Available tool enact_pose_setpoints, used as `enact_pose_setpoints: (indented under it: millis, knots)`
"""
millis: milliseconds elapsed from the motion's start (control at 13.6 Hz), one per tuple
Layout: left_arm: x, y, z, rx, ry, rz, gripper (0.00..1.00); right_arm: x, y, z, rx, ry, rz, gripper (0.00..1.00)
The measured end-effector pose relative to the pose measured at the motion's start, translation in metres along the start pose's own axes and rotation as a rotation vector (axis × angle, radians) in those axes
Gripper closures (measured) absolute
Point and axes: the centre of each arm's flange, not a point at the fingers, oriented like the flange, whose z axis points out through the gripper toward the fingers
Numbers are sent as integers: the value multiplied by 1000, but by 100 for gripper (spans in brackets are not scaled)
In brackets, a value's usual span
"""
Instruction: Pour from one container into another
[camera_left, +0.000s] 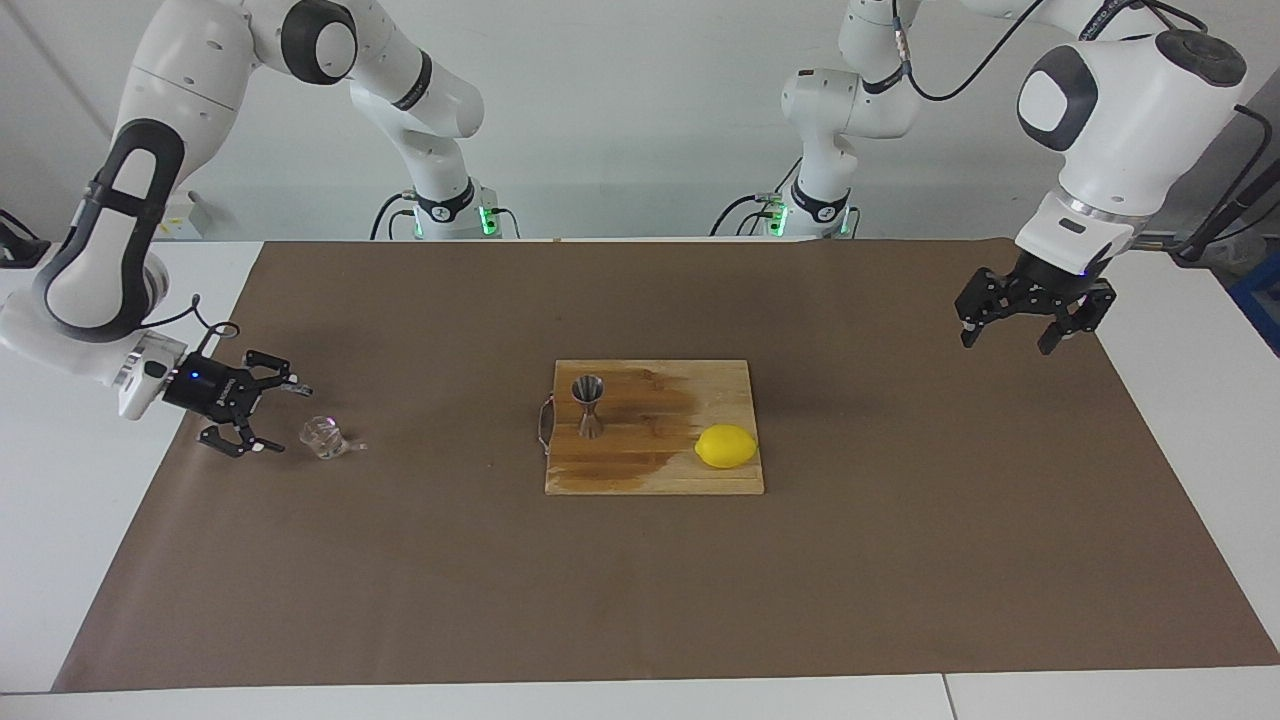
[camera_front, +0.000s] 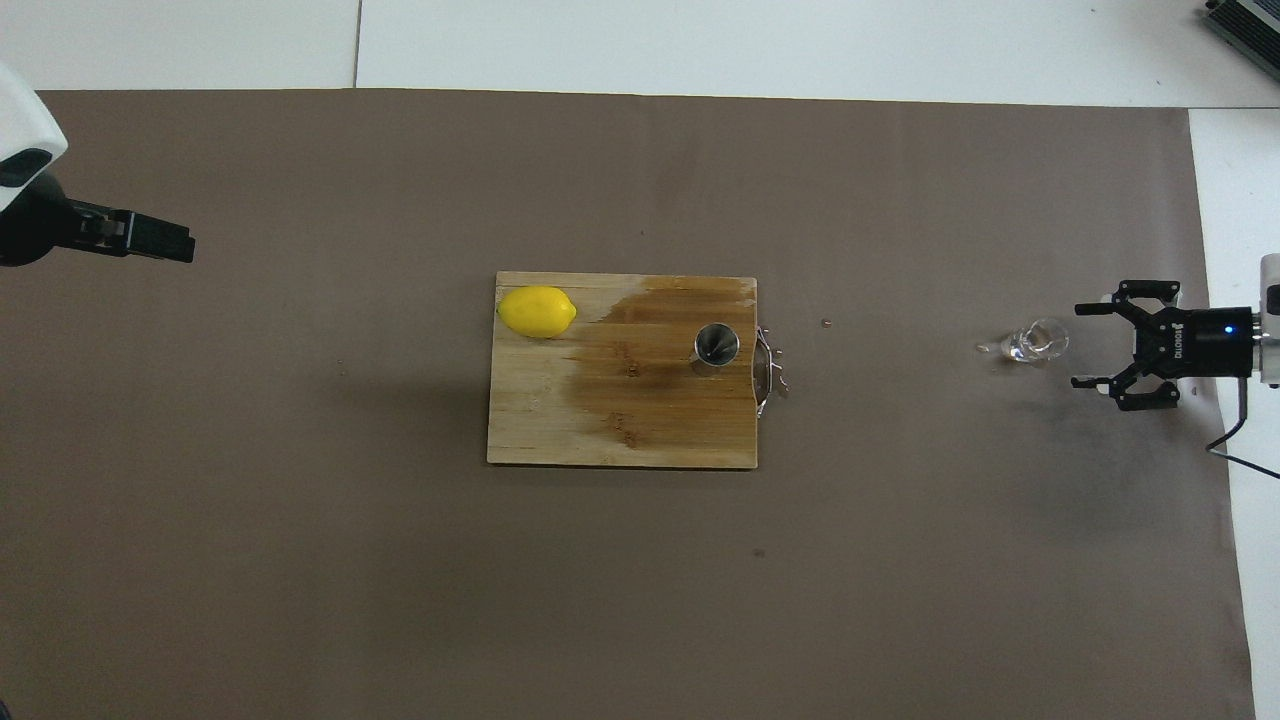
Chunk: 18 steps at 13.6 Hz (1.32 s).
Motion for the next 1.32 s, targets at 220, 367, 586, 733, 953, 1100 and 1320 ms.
enact_pose_setpoints:
  millis: [220, 367, 586, 733, 953, 1100, 1320]
  knots:
    - [-1, 4, -6, -2, 10, 11, 0, 3, 3, 5, -12, 28, 2, 0]
    - [-2, 9, -8, -6, 9, 10, 0, 0, 6, 13, -23, 45, 8, 0]
    - [-6, 20, -8, -15, -12, -32, 0, -10, 11, 31, -31, 78, 15, 0]
    - [-6, 25, -7, -3, -24, -35, 0, -11, 13, 36, -28, 78, 16, 0]
    - [-14, 20, -3, -7, -89, -116, 0, -5, 15, 40, -22, 76, 4, 0]
    - [-17, 13, -3, -9, -107, -134, 0, -4, 16, 39, -24, 75, 2, 4]
    - [-20, 17, -10, -7, -105, -167, 0, -4, 16, 39, -24, 75, 1, 20]
